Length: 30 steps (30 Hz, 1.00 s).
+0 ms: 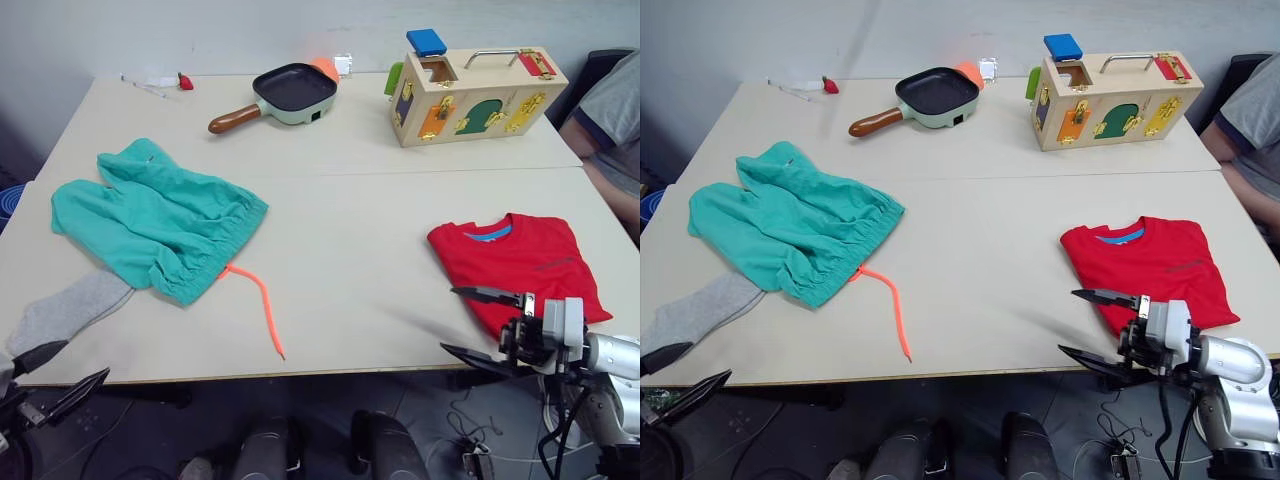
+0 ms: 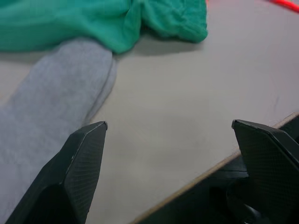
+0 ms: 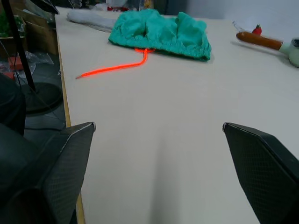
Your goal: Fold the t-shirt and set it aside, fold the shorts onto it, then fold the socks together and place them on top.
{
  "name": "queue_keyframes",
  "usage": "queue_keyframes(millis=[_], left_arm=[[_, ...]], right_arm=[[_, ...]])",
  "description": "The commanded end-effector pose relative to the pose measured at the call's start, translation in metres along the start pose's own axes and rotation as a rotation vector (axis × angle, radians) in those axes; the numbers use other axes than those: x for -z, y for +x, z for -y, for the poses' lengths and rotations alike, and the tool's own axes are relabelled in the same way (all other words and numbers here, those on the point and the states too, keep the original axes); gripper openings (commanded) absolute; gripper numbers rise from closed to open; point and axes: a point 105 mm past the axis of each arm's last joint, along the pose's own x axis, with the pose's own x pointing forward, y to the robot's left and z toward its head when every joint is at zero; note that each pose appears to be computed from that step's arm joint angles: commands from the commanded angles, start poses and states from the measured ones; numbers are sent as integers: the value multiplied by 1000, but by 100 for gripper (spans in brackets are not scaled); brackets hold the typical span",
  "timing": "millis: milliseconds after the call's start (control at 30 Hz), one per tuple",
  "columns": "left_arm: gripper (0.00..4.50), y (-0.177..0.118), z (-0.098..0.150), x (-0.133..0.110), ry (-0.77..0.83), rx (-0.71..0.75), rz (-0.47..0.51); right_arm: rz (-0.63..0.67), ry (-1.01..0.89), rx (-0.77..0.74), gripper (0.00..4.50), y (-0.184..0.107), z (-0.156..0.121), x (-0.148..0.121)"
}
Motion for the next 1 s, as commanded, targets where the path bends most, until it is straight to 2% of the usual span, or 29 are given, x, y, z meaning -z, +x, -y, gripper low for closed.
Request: queue_keyframes(millis=[33,167,400,500,600,767,833,900,1000], left_arm=[[450,16,-4,-23,130,49,-5],[450,58,-3,-41,258,170,-77],[450,113,9,-29,443,368,-195],[450,136,0,-26,549,350,-225],[388,153,-5,-30,630,355,-227],[231,165,-6,-40,718,414,-204],[168,175,-4,-56,697,407,-124],[99,186,9,-79,650,441,-18],[2,199,42,-114,635,554,116]], right_arm=[[142,-23,80,447,24,-1,-32],[171,-14,130,447,36,-11,-31],[145,-28,168,447,34,-13,-15],[140,-40,177,447,33,-13,-11],[93,-53,162,450,30,-15,-4],[-2,-75,201,450,10,-6,12],[-2,-83,212,450,9,-2,12],[1,-89,212,450,9,-1,12],[0,-94,213,450,7,-1,12]])
